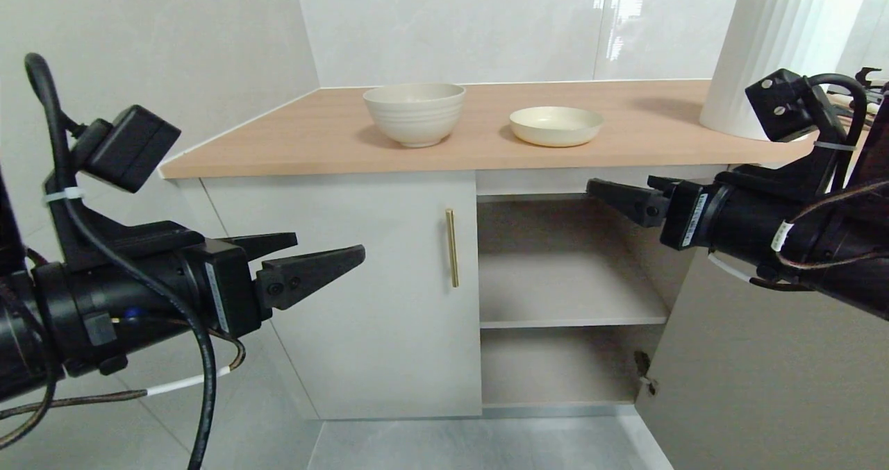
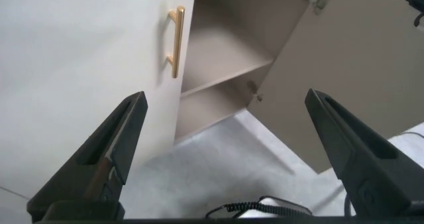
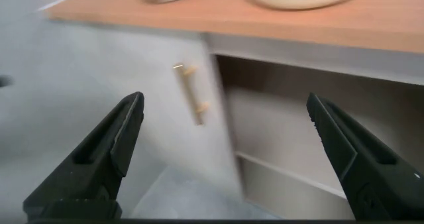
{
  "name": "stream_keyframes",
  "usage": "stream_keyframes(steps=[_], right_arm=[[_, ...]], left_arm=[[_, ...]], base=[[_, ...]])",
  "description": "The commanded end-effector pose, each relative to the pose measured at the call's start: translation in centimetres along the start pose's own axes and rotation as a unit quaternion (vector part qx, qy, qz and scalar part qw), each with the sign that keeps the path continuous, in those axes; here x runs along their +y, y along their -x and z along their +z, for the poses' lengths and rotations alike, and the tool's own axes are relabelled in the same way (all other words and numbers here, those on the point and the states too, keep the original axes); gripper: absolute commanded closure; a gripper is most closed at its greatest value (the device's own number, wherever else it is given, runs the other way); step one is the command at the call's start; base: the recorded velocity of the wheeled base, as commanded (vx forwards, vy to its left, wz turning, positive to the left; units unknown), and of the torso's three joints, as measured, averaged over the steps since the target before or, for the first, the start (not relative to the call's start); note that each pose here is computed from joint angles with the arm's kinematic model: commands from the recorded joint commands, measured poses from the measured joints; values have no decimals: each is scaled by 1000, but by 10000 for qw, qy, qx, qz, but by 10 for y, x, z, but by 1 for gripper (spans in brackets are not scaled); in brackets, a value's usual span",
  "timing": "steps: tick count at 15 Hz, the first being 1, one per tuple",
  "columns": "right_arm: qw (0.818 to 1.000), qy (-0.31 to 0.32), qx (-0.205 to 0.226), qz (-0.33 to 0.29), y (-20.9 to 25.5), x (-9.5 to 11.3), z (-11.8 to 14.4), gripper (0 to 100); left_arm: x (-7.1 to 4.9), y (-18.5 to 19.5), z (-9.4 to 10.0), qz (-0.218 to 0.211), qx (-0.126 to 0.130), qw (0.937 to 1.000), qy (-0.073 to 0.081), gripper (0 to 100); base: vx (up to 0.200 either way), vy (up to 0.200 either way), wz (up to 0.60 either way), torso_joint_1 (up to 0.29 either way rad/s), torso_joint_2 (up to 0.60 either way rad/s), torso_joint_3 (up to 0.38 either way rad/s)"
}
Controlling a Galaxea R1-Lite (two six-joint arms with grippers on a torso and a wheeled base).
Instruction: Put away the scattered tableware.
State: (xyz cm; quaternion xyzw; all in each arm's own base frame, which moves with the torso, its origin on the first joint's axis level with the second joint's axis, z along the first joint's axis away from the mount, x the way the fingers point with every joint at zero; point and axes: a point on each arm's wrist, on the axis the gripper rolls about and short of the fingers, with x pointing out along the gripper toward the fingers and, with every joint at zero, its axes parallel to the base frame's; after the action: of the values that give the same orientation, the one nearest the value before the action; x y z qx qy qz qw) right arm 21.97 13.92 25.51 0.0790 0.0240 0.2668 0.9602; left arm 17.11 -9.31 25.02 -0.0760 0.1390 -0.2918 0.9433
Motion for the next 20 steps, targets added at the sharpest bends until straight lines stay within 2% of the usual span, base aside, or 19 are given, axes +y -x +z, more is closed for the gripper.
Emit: stream_keyframes(steps=[1,6,10,16,20], right_arm=[[10000,13,-33,-30,0,1,1,0],[10000,5,-33,17,1,4,1,0],[10000,12,-55,-19,2,4,2,0],[9998,90,-139,87,11,10,6,0],[9997,181,-156,26,11,9,6,0]], left_arm=[[0,0,0,6,1,10000,3,0],[0,1,1,-2,-36,10000,-3,0],[-2,10,6,-43,-198,9998,-34,0],[-3,9,7,-54,-211,9998,-13,0],[-2,8,6,-62,-178,9998,-9,0]], base=[[200,0,0,7,-2,2],[200,0,0,2,1,1],[0,0,0,0,0,0],[0,0,0,0,0,0],[0,0,0,17,-221,-290]])
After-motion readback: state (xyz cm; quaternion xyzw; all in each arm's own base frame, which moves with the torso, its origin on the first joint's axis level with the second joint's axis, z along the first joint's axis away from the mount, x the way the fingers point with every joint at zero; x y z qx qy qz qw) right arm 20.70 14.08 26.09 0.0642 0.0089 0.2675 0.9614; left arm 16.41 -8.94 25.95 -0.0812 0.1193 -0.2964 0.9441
